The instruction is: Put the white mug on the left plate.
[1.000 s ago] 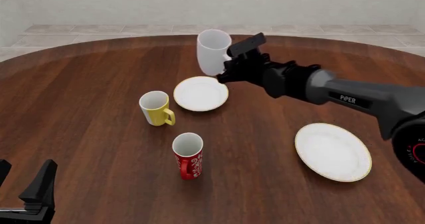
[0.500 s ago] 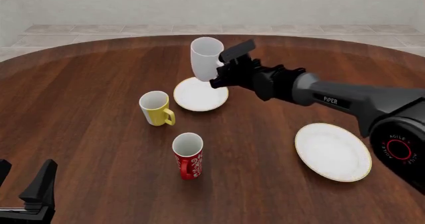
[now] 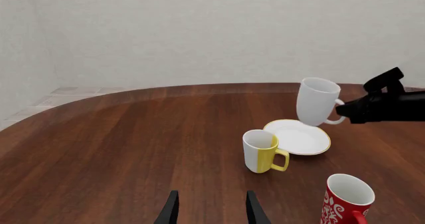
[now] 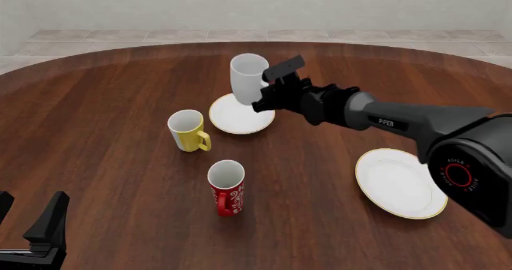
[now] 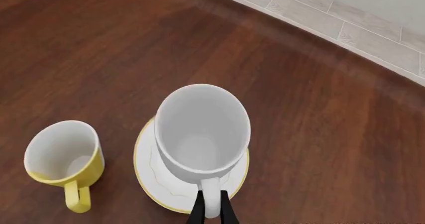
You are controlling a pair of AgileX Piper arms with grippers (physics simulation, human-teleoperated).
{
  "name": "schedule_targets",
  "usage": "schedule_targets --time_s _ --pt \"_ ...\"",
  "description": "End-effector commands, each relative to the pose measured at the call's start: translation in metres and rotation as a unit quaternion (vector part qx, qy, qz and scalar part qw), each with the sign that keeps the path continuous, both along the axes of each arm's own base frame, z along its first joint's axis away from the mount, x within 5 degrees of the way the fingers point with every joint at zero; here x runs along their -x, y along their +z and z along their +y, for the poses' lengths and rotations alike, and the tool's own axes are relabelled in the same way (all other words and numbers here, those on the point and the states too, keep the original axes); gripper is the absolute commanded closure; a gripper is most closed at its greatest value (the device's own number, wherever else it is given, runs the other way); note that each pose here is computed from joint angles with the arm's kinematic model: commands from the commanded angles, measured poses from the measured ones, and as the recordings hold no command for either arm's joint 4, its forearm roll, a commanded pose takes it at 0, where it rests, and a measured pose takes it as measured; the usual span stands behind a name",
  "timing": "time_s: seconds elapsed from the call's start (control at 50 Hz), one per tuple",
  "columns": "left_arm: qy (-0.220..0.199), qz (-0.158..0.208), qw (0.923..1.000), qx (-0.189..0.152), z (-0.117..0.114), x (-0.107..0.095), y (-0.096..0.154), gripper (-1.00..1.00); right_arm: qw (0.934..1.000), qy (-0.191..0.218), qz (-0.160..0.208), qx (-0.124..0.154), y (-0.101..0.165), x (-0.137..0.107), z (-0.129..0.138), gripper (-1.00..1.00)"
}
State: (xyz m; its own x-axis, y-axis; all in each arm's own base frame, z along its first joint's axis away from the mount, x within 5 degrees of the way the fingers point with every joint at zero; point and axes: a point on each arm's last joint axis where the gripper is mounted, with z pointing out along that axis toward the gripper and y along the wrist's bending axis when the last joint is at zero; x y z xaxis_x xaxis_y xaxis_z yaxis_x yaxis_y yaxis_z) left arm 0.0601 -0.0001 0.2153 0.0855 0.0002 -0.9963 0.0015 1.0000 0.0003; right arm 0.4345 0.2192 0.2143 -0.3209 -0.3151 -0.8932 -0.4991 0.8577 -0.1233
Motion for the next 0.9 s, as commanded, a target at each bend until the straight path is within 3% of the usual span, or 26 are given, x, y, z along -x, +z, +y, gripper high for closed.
schedule_targets --time_s 0.02,0.9 --pt "0.0 0.0 1.0 0.0 0.0 0.0 0.0 -1.0 1.0 -0.005 0.006 -0.006 -0.007 -0.004 0.0 1.0" --pt "0.0 0.0 1.0 0.0 0.0 0.0 0.0 -1.0 0.9994 0.0 0.033 0.004 -0.028 -0.006 0.01 1.0"
